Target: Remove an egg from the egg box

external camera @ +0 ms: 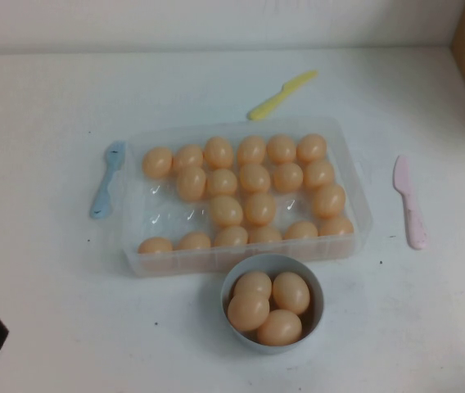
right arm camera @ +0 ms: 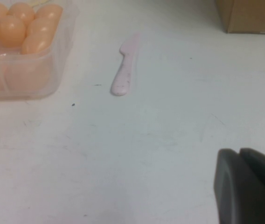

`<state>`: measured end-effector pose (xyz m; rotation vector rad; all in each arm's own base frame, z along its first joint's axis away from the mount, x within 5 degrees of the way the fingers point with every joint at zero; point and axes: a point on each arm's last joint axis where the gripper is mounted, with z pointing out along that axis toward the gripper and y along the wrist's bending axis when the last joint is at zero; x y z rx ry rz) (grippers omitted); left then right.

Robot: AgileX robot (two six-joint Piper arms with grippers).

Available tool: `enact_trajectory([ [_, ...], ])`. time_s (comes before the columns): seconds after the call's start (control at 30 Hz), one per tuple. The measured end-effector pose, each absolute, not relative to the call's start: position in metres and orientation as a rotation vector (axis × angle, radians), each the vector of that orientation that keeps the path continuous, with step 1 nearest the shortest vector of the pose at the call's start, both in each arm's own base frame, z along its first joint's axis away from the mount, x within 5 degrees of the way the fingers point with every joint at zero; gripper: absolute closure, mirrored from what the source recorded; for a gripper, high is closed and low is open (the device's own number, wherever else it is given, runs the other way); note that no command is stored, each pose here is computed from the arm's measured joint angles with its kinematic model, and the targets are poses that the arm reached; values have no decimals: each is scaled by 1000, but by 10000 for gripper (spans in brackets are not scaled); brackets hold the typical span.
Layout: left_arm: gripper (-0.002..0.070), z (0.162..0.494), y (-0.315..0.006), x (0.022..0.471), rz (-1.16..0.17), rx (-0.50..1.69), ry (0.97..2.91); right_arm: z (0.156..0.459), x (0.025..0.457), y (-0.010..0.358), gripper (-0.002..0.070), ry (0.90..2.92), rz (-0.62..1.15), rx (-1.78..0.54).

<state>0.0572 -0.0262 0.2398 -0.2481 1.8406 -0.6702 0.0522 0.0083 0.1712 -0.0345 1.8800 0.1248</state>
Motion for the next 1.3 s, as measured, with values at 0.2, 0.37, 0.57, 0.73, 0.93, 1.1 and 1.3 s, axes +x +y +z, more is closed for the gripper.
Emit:
enact_trajectory([
  [0.2, 680, 294, -39, 83, -506, 138, 2072, 171, 52, 8, 694, 1880, 125, -35],
  [0.37, 680, 317, -44, 130, -388, 343, 2256, 171, 52, 8, 694, 1880, 125, -35],
  [0.57, 680, 314, -67, 188, -227, 629, 2450, 171, 52, 8, 694, 1880, 125, -35],
  [0.73, 680, 310, -109, 227, -195, 840, 2474, 171, 52, 8, 694, 1880, 125, -35],
  [0.93, 680, 316, -152, 272, -203, 932, 2443, 171, 52, 8, 694, 1880, 125, -35],
  [1.1, 680, 311, -173, 311, -176, 979, 2457, 171, 52, 8, 694, 1880, 125, -35],
  [1.3, 596, 287, -190, 344, -156, 1005, 2491, 171, 52, 8, 694, 1880, 125, -35],
])
